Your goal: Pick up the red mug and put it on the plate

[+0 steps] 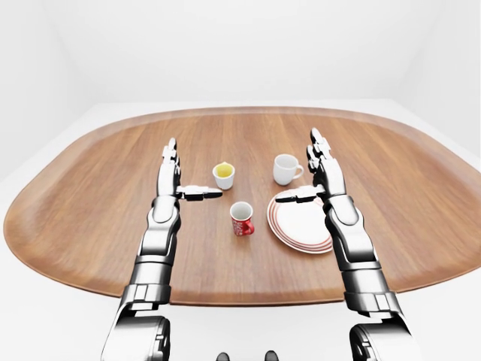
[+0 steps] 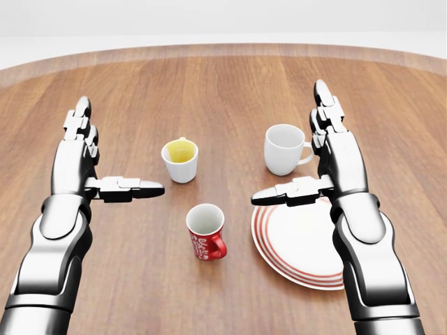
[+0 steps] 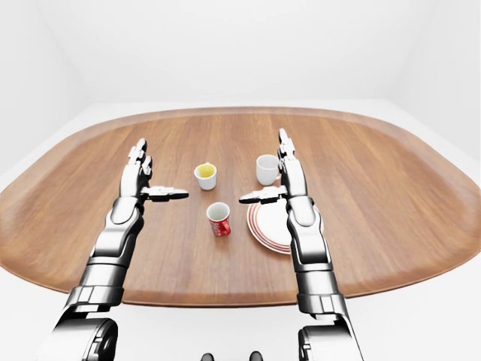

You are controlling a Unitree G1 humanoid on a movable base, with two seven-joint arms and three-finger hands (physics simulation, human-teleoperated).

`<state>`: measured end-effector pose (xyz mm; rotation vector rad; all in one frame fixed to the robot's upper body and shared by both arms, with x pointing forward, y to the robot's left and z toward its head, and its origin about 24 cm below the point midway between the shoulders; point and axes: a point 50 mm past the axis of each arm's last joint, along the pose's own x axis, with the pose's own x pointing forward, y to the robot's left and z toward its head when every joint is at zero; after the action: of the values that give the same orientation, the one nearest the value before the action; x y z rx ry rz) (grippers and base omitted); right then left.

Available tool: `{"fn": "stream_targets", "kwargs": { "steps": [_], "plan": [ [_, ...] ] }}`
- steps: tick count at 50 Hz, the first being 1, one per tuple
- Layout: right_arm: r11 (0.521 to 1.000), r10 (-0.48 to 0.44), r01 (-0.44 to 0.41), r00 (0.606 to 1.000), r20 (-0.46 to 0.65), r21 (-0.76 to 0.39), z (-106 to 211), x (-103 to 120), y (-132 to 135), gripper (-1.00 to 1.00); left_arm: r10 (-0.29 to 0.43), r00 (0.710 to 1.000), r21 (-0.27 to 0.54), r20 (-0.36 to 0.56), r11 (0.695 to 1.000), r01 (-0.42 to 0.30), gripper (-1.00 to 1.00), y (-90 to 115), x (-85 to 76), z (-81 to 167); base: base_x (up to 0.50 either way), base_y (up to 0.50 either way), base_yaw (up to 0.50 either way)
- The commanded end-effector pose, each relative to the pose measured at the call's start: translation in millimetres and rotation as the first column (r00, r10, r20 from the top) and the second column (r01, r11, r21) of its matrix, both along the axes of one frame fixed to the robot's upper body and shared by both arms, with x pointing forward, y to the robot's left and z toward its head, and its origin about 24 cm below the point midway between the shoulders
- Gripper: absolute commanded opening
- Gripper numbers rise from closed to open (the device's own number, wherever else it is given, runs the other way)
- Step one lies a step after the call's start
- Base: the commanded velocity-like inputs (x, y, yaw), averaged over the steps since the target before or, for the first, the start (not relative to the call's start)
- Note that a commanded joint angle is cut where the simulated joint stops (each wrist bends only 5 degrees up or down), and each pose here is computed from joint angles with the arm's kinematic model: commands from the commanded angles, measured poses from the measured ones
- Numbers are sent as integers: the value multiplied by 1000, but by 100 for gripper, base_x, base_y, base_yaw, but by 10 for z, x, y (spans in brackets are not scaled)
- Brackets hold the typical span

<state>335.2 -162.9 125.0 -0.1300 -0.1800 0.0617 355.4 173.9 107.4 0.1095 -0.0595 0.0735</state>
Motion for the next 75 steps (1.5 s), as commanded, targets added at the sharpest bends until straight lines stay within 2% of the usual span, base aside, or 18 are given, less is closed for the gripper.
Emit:
{"fn": "stream_targets", "kwargs": {
  "steps": [1, 52, 75],
  "plan": [
    [1000, 4, -3, 1000, 7, -5, 17, -2, 12, 100, 0, 1000, 0, 11, 1000, 0, 100, 6, -4, 26, 19, 0, 0],
    [1000, 13, -13, 1000, 7, -22, 21, 9, 43, 100, -6, 1000, 2, 21, 1000, 6, 100, -16, -15, 40, 19, 0, 0],
    [998, 35, -37, 999, -32, -50, -44, 58, 90, 100, -2, 1000, -3, 12, 1000, 2, 100, 9, -20, 16, 17, 0, 0]
  ]
}}
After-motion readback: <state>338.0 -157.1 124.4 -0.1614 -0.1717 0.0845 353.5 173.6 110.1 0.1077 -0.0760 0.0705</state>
